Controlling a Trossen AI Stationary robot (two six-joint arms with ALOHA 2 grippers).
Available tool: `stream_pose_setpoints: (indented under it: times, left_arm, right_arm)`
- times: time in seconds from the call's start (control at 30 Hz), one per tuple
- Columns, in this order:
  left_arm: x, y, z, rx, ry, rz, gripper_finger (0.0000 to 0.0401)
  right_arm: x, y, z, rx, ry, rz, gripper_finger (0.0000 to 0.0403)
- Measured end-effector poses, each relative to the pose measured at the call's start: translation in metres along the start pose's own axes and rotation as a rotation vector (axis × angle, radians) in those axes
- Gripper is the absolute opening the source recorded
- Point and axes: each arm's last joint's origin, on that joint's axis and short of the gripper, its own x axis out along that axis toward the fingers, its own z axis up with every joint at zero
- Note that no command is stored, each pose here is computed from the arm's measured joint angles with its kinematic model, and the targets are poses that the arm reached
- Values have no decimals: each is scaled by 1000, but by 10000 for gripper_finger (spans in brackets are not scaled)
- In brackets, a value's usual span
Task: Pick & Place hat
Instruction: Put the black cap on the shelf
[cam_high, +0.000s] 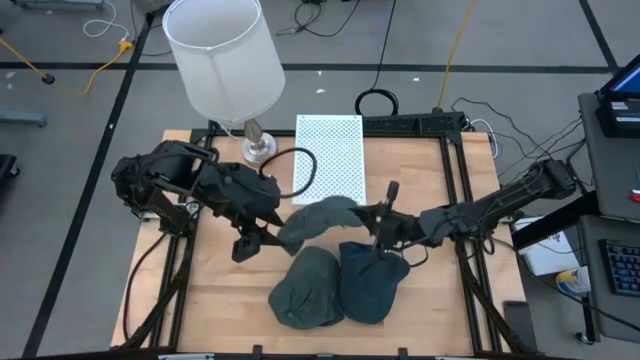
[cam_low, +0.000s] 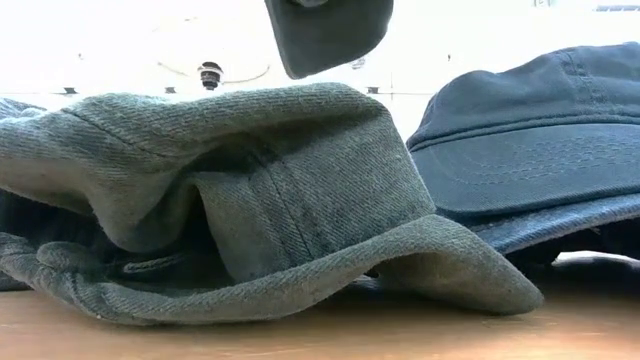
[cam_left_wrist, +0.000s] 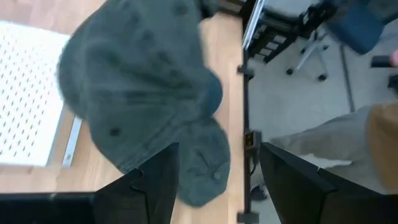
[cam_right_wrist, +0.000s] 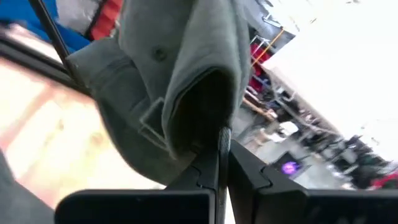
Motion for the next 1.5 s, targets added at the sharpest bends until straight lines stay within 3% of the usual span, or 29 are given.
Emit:
stream_pose_setpoints:
  times: [0.3, 0.57, 0.7, 1.17, 1.5]
  left_arm:
    - [1, -1, 3, 6, -28, -8, 225]
    - [1, -1, 3, 3, -28, -7, 225]
    - [1, -1, 3, 7, -28, -7, 225]
    - [1, -1, 3, 18, -31, -6, 225]
    - [1, -2, 5, 111, -44, -9, 225]
  right_arm:
    - [1, -8, -2, -217, 40, -67, 5]
    - [10, -19, -9, -211, 72, -102, 5]
    - [17, -31, -15, -204, 33, -66, 5]
    - [28, -98, -48, -196, -18, -24, 5]
    - [35, -152, -85, -181, -56, -8, 5]
